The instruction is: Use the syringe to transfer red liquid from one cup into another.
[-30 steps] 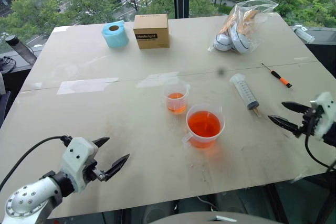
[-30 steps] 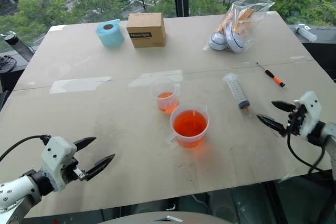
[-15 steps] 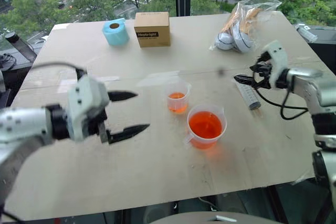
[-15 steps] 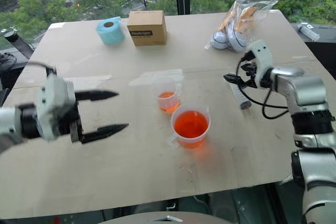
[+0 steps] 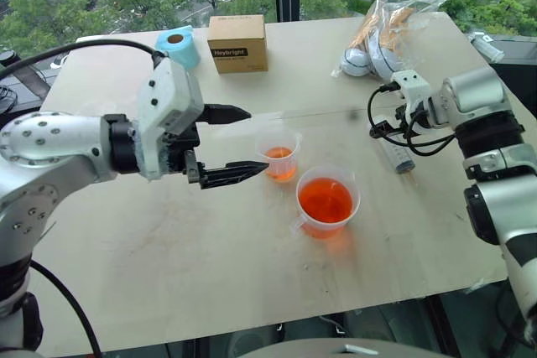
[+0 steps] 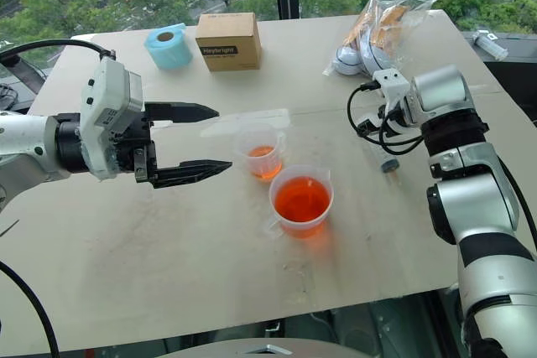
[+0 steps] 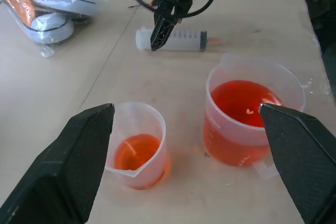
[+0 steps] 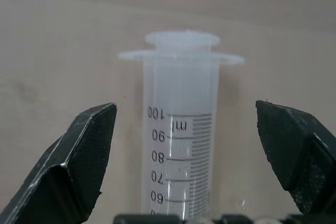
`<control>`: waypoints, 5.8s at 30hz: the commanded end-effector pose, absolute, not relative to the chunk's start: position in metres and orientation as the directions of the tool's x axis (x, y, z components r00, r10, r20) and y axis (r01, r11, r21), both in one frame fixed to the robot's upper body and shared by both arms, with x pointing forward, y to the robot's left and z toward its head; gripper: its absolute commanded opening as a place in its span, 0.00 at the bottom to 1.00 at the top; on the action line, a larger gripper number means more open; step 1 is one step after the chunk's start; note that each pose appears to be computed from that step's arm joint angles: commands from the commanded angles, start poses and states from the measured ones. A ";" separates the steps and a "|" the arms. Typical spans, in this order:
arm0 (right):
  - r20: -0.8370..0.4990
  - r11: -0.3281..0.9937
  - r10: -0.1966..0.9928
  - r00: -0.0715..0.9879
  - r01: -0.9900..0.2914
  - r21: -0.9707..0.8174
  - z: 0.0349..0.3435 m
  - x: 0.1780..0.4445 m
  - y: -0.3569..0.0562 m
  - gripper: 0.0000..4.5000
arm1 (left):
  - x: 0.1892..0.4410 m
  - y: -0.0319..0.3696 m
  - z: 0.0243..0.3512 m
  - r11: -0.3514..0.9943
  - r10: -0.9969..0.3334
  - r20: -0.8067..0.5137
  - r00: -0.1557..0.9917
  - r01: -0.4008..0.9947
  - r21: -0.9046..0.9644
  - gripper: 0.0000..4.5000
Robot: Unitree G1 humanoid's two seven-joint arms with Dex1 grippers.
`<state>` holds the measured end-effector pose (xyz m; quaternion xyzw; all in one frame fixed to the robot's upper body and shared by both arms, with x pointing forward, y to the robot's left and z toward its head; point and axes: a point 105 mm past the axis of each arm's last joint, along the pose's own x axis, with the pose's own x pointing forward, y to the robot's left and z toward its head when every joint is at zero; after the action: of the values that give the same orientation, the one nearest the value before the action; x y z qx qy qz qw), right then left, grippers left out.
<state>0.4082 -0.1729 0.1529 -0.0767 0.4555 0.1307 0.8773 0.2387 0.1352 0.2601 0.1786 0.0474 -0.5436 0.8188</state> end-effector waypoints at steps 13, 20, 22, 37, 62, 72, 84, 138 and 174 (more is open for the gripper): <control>-0.824 0.937 0.140 0.549 -0.343 -0.069 0.168 0.428 -0.158 0.99 | 0.234 0.138 0.261 0.390 -0.846 -0.250 0.471 0.866 0.312 1.00; -0.811 0.933 0.174 0.559 -0.356 -0.045 0.167 0.431 -0.148 0.82 | 0.236 0.139 0.261 0.394 -0.832 -0.256 0.492 0.850 0.350 1.00; -0.808 0.933 0.179 0.562 -0.357 -0.042 0.166 0.431 -0.146 0.59 | 0.236 0.138 0.261 0.390 -0.835 -0.256 0.487 0.852 0.349 1.00; -0.447 0.864 0.497 0.744 -0.472 0.174 0.278 0.439 -0.159 0.32 | 0.249 0.146 0.286 0.445 -0.833 -0.149 0.534 0.805 0.392 1.00; 0.473 0.183 0.870 0.136 -0.982 -0.054 0.299 0.233 -0.090 0.32 | 0.280 0.127 0.322 0.225 -0.952 -0.096 0.289 0.881 0.416 1.00; 0.382 0.179 0.914 0.134 -0.980 -0.087 0.249 0.237 -0.070 0.32 | 0.253 0.111 0.330 -0.022 -0.991 -0.131 0.019 0.952 0.305 1.00; 0.350 0.163 0.932 0.096 -0.973 -0.167 0.234 0.238 -0.062 0.32 | 0.254 0.074 0.317 -0.065 -0.994 -0.101 -0.039 0.961 0.269 1.00; 0.331 0.218 0.933 0.140 -0.952 -0.214 0.215 0.243 -0.058 0.32 | 0.267 0.053 0.284 -0.138 -0.973 -0.218 -0.074 0.945 0.295 0.31; 0.345 0.217 0.926 0.154 -0.964 -0.151 0.204 0.245 -0.057 0.32 | 0.267 0.059 0.333 -0.049 -0.994 -0.111 -0.004 0.912 0.407 0.92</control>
<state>0.2474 -0.0560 0.1914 0.0548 -0.1602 0.6215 0.7649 0.2679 0.0561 0.3186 0.1800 -0.0783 -0.7121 0.6741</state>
